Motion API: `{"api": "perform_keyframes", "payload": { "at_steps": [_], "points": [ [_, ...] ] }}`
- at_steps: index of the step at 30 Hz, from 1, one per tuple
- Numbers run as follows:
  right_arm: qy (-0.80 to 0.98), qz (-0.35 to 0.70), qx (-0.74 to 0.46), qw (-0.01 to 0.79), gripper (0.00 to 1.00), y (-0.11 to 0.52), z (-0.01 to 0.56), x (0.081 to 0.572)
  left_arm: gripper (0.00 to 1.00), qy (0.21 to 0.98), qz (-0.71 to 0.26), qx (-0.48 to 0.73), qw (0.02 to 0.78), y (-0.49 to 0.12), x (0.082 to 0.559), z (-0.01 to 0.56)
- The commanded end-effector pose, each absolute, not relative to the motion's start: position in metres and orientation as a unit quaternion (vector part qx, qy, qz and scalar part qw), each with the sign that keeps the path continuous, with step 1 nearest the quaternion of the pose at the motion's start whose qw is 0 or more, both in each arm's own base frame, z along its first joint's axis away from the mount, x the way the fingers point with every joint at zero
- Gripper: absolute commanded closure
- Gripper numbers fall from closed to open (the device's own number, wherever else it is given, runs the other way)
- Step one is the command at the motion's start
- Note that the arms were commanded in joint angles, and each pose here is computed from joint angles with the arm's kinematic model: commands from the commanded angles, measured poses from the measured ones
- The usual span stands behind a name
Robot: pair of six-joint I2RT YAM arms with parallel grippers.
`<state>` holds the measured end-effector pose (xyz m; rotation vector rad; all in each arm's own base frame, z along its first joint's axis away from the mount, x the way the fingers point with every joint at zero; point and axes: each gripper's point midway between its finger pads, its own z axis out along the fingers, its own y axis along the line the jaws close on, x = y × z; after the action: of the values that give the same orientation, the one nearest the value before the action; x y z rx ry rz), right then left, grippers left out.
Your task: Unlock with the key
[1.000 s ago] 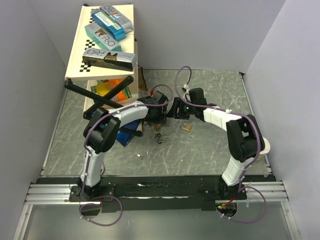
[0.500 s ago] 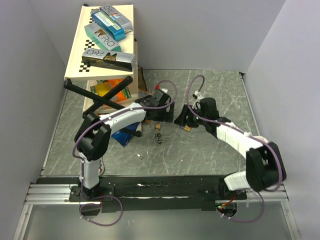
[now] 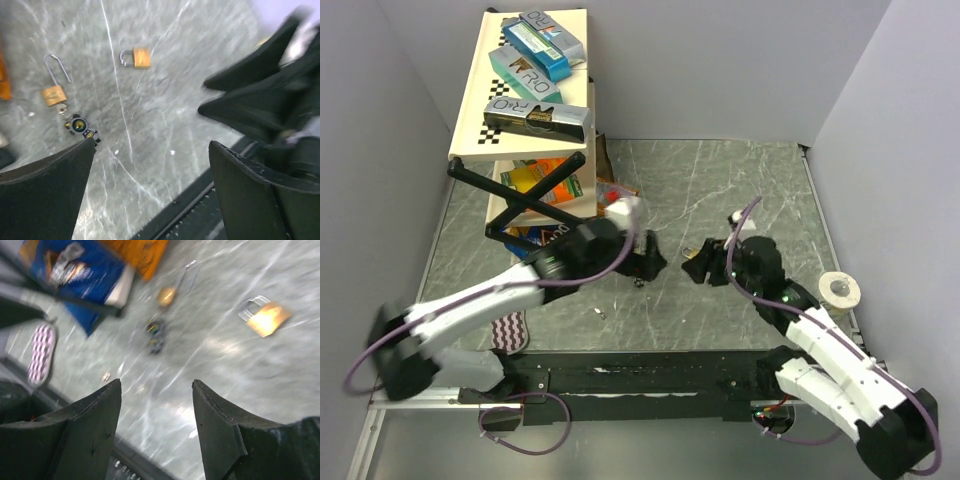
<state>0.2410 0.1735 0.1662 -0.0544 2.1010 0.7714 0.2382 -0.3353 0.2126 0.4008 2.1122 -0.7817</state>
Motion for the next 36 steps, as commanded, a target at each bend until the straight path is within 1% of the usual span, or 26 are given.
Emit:
{"api": "perform_keyframes", "payload": {
  "at_steps": [1, 2, 3, 4, 5, 6, 7, 8, 9, 12, 14, 16, 18, 23, 28, 36],
  "points": [
    [0.854, 0.303, -0.026, 0.421, 0.35, 0.192, 0.160, 0.214, 0.03, 0.812, -0.363, 0.121, 0.441, -0.301, 0.214, 0.234],
    [0.856, 0.304, -0.043, 0.416, 0.36, 0.206, 0.157, 0.205, 0.04, 0.802, -0.377, 0.116, 0.448, -0.291, 0.206, 0.243],
    [0.855, 0.310, -0.042, 0.413, 0.36, 0.215, 0.160, 0.202, 0.04, 0.806, -0.381, 0.105, 0.441, -0.284, 0.202, 0.238],
    [0.856, 0.313, -0.053, 0.408, 0.37, 0.225, 0.159, 0.197, 0.04, 0.823, -0.365, 0.090, 0.426, -0.271, 0.200, 0.215],
    [0.862, 0.303, -0.073, 0.400, 0.37, 0.240, 0.151, 0.190, 0.04, 0.821, -0.371, 0.074, 0.427, -0.261, 0.198, 0.217],
    [0.862, 0.305, -0.081, 0.397, 0.37, 0.253, 0.155, 0.188, 0.04, 0.830, -0.372, 0.052, 0.413, -0.253, 0.196, 0.204],
    [0.864, 0.300, -0.087, 0.394, 0.38, 0.261, 0.153, 0.186, 0.04, 0.830, -0.375, 0.034, 0.412, -0.244, 0.201, 0.203],
    [0.876, 0.278, -0.095, 0.381, 0.38, 0.270, 0.138, 0.187, 0.04, 0.821, -0.387, 0.026, 0.418, -0.238, 0.199, 0.210],
    [0.873, 0.289, -0.105, 0.378, 0.38, 0.288, 0.148, 0.180, 0.04, 0.821, -0.387, 0.019, 0.419, -0.232, 0.199, 0.207],
    [0.885, 0.285, -0.111, 0.350, 0.39, 0.322, 0.138, 0.173, 0.04, 0.826, -0.367, 0.004, 0.428, -0.213, 0.196, 0.205],
    [0.895, 0.288, -0.114, 0.322, 0.43, 0.343, 0.126, 0.170, 0.04, 0.841, -0.341, -0.018, 0.419, -0.198, 0.192, 0.192],
    [0.897, 0.312, -0.112, 0.292, 0.50, 0.362, 0.120, 0.161, 0.04, 0.851, -0.319, -0.040, 0.414, -0.186, 0.190, 0.183],
    [0.906, 0.314, -0.108, 0.264, 0.53, 0.377, 0.105, 0.158, 0.04, 0.859, -0.293, -0.054, 0.416, -0.173, 0.190, 0.180],
    [0.921, 0.302, -0.094, 0.227, 0.55, 0.395, 0.081, 0.157, 0.04, 0.852, -0.306, -0.047, 0.422, -0.173, 0.186, 0.196],
    [0.933, 0.294, -0.073, 0.195, 0.56, 0.403, 0.062, 0.154, 0.04, 0.861, -0.278, -0.044, 0.423, -0.165, 0.188, 0.196],
    [0.944, 0.270, -0.046, 0.181, 0.57, 0.409, 0.051, 0.158, 0.04, 0.873, -0.271, -0.020, 0.404, -0.174, 0.189, 0.185]
  ]
}}
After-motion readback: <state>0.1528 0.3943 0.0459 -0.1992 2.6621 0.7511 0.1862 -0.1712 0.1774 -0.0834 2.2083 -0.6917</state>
